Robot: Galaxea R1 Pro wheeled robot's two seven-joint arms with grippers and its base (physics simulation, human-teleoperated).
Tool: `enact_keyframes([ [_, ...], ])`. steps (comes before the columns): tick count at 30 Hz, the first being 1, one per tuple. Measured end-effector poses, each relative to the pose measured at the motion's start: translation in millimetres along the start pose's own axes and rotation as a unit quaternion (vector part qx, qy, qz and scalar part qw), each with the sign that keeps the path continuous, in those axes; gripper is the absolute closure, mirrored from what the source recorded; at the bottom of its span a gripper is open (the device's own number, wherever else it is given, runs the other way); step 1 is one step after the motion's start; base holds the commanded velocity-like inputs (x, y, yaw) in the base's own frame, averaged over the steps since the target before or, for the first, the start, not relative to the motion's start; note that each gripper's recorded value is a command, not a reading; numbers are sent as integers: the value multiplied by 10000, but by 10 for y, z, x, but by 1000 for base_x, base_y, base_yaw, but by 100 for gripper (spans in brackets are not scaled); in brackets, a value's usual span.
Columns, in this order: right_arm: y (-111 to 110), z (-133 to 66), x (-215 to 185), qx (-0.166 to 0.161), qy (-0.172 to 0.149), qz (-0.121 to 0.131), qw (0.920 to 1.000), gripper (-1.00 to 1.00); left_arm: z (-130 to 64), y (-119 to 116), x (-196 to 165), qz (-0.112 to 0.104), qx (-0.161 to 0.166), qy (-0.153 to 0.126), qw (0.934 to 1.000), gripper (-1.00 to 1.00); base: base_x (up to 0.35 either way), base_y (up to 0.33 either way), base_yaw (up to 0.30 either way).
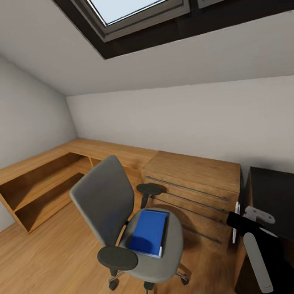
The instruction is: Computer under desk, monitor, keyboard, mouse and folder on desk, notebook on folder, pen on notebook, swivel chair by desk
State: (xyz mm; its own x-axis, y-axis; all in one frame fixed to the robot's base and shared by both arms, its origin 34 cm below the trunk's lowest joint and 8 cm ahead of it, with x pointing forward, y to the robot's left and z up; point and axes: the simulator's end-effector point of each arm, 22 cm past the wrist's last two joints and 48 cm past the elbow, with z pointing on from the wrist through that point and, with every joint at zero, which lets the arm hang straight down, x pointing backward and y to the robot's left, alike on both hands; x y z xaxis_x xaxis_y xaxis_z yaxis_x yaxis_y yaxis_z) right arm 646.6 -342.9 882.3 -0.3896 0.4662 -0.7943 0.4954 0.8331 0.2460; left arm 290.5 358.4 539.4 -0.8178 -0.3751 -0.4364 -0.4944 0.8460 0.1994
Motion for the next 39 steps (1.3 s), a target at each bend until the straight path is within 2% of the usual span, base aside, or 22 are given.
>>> enact_keyframes([
  [9, 41, -60, -75, -19, 7, -3, 10000, 100, -92, 28, -47, -8, -4, -40, 10000, -100, 0, 0, -166],
  [39, 152, -317, -382, -56, 9, -16, 10000, 100, -464, 129, -192, -7, -6, -34, 10000, -100, 0, 0, -3],
])
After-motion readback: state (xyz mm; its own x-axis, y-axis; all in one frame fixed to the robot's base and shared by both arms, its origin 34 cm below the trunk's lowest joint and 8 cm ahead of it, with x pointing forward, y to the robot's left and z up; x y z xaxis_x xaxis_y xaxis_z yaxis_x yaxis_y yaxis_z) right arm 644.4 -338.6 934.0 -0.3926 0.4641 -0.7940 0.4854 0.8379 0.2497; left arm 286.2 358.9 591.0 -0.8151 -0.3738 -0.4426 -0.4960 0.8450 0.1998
